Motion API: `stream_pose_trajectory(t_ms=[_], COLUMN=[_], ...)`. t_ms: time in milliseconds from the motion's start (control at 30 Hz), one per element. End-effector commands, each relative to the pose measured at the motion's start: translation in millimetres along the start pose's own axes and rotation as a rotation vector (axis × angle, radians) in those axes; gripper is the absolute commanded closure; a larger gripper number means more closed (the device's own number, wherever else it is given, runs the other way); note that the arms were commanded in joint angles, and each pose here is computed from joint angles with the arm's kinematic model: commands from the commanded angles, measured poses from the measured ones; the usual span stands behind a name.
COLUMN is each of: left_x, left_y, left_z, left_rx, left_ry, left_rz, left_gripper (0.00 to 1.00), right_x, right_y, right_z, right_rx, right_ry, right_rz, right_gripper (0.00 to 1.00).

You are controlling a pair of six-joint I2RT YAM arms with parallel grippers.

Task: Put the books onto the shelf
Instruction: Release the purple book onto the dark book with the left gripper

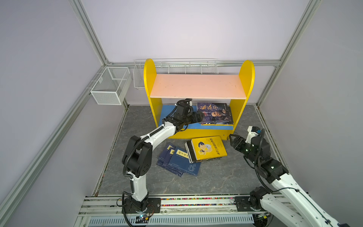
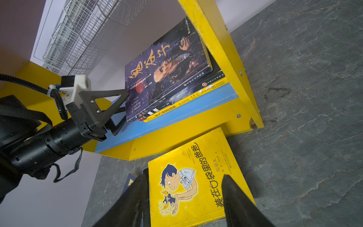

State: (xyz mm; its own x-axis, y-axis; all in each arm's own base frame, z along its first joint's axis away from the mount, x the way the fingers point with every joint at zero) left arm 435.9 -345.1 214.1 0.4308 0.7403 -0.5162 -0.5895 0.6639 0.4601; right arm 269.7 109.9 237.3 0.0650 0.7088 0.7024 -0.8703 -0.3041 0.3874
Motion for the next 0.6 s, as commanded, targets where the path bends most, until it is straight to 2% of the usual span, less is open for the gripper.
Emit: stream_pose_trajectory(t_ms=[0, 100, 233, 400, 467, 567], left_x=[-4, -5, 1, 23, 34, 41], left_y=[13, 19, 29, 35, 33, 22], left_z=[19, 26, 35, 35, 31, 22], left_rx=[-0.106, -0.177, -0.265, -0.310, -0.297, -0.254], left_ry=[0.020, 0.039, 0.073, 0.125, 0.156, 0.165], left_rz=[-0.008, -0.026, -0.003, 0.111, 0.167, 0.224], left_gripper=[0.11, 0.13, 0.22, 0.62, 0.82, 0.99], right_x=[6, 5, 4, 1, 0, -1], right_y=[2, 2, 1, 1, 1, 0], right_z=[2, 0, -2, -4, -4, -5], right_rx=[-0.003, 0.004, 0.007, 0.011, 0.012, 0.013], right_ry=[0.005, 0.012, 0.010, 0.010, 0.010, 0.008], right_rz=[0.023, 0.022, 0.022, 0.019, 0.015, 0.014], right_gripper=[0.38, 0.41, 0.47, 0.50, 0.50, 0.50])
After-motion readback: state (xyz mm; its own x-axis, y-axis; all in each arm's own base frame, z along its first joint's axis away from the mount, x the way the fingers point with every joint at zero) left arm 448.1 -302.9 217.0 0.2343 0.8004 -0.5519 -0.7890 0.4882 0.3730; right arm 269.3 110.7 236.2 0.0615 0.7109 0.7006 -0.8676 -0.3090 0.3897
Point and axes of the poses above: each gripper's point midway between its finger pads, its own y axis back along the fingers, its own x axis along the line the jaws close on, z = x × y, the point moved 1 cm from there along y, back along the fingers, and after that the axes turned 7 degrees about -y, right-handed, at the moved point
